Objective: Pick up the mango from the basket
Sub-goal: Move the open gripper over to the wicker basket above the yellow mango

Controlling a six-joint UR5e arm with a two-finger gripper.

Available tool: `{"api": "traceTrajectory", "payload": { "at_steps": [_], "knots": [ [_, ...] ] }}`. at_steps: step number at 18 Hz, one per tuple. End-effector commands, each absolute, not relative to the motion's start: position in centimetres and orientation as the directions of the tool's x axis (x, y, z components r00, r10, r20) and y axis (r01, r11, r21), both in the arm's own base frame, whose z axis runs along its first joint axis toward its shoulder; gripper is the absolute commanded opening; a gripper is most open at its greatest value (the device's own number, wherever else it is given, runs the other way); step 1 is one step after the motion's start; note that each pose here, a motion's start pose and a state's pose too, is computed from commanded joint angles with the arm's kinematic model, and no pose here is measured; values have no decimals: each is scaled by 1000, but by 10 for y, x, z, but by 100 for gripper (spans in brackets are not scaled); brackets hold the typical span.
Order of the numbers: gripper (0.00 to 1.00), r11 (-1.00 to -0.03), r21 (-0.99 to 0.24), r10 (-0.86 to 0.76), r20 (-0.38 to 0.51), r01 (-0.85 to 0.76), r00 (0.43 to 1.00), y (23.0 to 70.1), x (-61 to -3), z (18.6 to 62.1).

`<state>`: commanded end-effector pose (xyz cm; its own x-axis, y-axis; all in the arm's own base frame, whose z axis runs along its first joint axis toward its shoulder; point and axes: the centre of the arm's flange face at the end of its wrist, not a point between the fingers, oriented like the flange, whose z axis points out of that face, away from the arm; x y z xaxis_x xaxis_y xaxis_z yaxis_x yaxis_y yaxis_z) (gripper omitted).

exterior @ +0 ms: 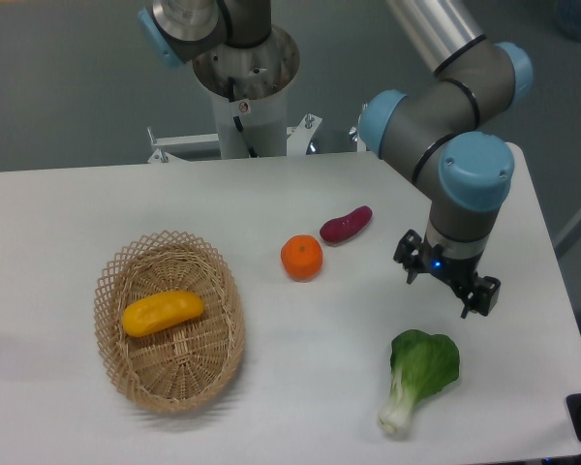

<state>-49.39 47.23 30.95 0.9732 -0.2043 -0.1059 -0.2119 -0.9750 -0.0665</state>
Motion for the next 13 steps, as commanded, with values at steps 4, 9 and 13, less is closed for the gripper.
{"api": "traceTrajectory", "payload": {
  "at_steps": [4, 9, 13],
  "knots": [
    [100, -972, -149, -172, -69, -181, 983, 487, -482, 310],
    [100, -971, -160, -174, -53, -180, 983, 512, -455, 308],
    [100, -967, -151, -201, -34, -204, 979, 521, -431, 300]
  ]
}}
